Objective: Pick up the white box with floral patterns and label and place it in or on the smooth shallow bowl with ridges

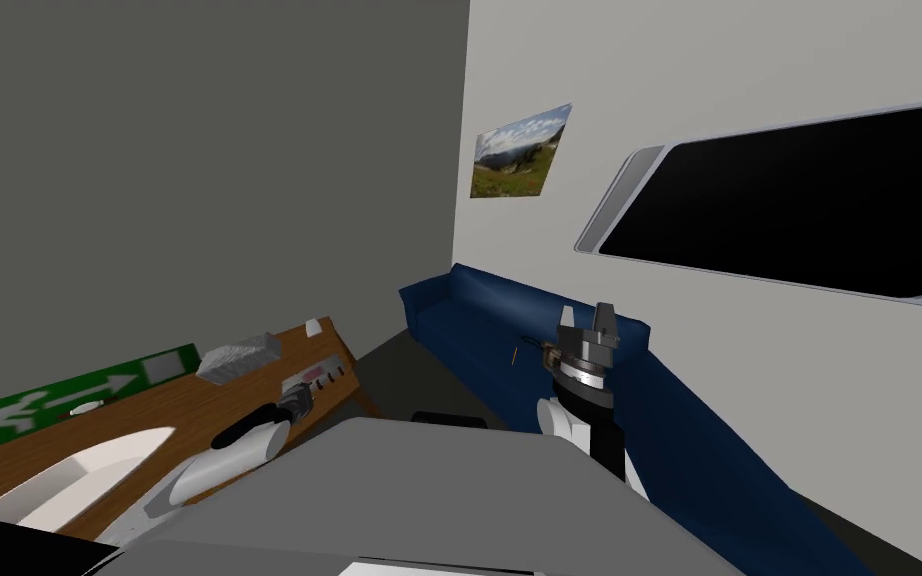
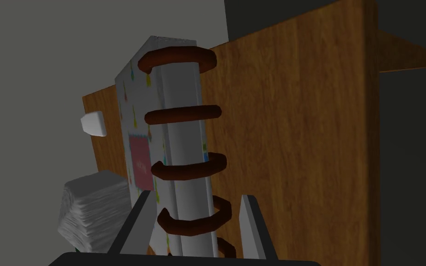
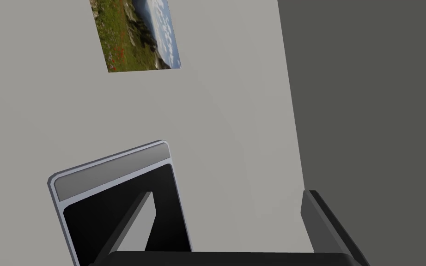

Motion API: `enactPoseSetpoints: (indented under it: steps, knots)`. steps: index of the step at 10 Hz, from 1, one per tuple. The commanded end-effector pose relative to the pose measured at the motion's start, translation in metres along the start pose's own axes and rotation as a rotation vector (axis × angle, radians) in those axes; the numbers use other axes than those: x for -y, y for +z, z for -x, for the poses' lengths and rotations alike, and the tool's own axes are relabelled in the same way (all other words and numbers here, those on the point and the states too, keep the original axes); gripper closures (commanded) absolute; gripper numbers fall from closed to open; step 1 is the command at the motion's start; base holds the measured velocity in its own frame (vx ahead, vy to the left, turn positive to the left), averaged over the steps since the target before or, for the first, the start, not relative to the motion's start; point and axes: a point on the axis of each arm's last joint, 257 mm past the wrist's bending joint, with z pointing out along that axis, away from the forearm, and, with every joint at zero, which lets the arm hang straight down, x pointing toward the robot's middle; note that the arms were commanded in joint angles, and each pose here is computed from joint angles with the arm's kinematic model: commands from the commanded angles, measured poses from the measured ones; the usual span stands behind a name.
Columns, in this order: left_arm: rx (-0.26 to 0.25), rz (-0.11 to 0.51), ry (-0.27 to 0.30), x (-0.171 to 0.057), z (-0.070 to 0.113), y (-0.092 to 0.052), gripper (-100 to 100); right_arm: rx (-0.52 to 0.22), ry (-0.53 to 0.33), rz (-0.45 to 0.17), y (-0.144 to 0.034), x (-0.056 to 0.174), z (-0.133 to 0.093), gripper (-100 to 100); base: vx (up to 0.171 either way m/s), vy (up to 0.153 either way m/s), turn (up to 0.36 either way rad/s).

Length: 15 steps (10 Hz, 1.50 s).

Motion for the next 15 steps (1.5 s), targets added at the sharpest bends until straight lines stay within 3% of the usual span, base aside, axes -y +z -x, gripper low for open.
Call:
enactPoseSetpoints:
  steps: [1,5,10,12,15]
  knots:
    - [-0.006,-0.034,-0.005,0.018,0.001,-0.004,100,0.0,0.0,0.0,0.0,0.0,0.0,0,0.023,-0.225,0.022]
    - [-0.02,-0.109,-0.011,0.06,0.004,-0.017,100,0.0,0.0,0.0,0.0,0.0,0.0,0,0.011,-0.13,0.038]
    - [-0.03,-0.153,-0.025,0.086,0.011,-0.034,100,0.0,0.0,0.0,0.0,0.0,0.0,0,-0.034,-0.087,0.026]
    - [-0.027,-0.144,-0.027,0.083,0.014,-0.035,100,0.0,0.0,0.0,0.0,0.0,0.0,0,-0.148,0.054,-0.006]
    - [-0.015,-0.1,-0.026,0.067,0.023,-0.037,100,-0.001,-0.001,0.0,0.0,0.0,0.0,0,-0.142,0.233,-0.031]
